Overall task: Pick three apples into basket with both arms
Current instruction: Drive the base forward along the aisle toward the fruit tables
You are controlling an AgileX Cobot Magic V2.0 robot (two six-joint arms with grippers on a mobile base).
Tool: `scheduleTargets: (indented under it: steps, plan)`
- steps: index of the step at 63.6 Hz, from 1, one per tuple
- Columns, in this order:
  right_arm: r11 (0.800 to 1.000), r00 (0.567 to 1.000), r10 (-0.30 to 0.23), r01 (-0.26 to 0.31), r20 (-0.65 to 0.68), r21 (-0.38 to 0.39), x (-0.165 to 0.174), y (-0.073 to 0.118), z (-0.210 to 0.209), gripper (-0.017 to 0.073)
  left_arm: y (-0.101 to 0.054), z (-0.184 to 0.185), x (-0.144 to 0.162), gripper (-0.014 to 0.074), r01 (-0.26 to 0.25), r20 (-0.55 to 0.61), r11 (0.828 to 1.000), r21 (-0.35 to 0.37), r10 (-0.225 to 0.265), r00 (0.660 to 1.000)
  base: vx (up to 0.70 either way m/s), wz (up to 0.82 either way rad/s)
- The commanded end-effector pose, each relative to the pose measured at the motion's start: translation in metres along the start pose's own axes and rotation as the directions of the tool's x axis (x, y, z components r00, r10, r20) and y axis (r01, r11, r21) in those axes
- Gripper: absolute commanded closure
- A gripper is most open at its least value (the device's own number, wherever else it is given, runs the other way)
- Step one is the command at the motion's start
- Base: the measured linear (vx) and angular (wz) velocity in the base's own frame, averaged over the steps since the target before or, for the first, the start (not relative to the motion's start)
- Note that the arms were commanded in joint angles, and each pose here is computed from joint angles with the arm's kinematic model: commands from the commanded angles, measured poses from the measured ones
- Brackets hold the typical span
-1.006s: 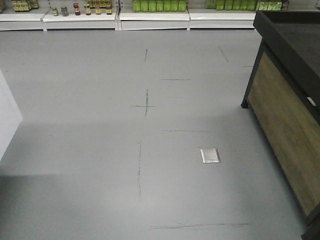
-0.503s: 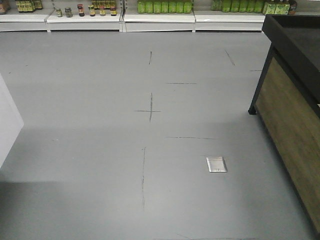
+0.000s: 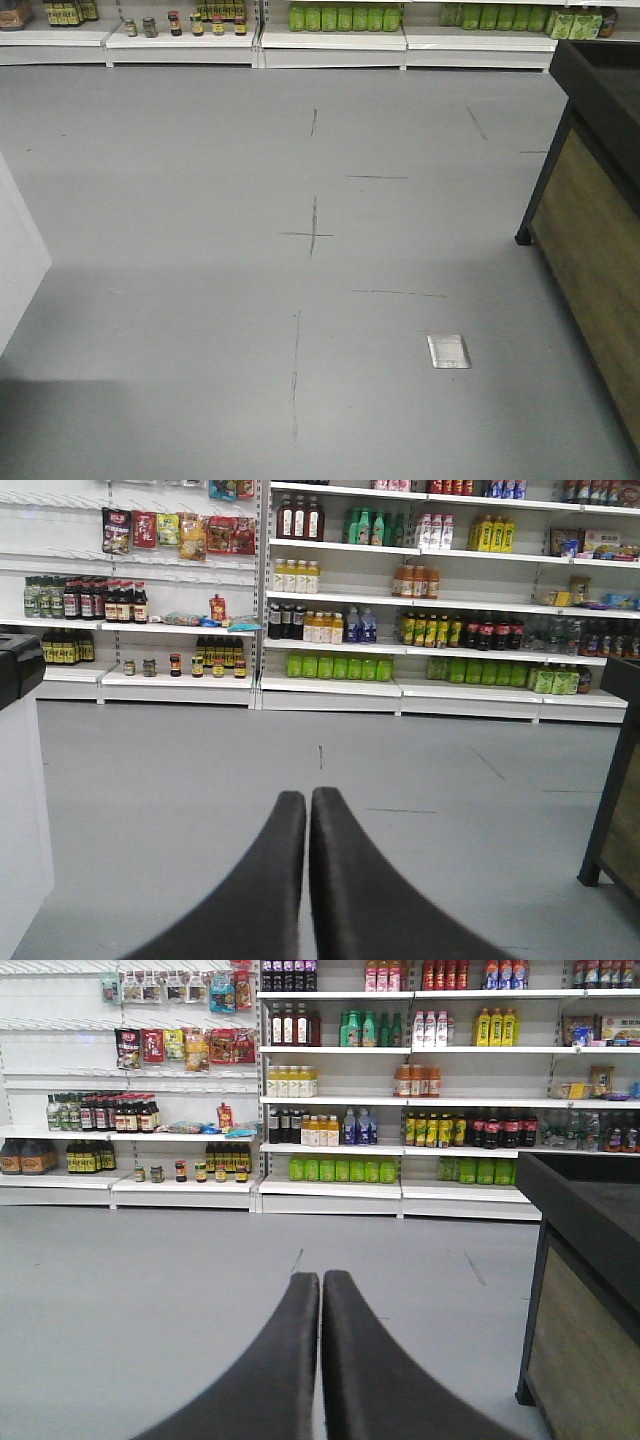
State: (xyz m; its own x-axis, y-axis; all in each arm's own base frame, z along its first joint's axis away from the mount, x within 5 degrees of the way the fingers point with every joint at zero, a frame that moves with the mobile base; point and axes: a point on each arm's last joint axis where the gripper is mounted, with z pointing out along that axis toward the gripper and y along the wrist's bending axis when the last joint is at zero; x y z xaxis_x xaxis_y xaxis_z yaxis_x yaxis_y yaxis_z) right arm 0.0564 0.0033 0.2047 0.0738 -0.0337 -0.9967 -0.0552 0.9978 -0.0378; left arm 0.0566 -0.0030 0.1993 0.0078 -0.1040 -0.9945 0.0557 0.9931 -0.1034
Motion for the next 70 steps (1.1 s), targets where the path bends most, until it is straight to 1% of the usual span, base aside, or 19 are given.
scheduleTargets:
  steps: [1,70]
  plan:
    - [1.000,0.997,-0.019,0.018,0.074,0.006,-0.0028,0.0000,-0.0009,0.0568,-0.0009,-0.0014,-0.0060,0.0600,0.014,0.081,1.000,0.013,-0.015,0.997,0.15,0.02]
    - [1.000,0.997,-0.019,0.018,0.074,0.006,-0.0028,0.0000,-0.0009,0.0568,-0.0009,-0.0014,-0.0060,0.0600,0.014,0.081,1.000,0.013,-0.015,0.997,0.14,-0.06]
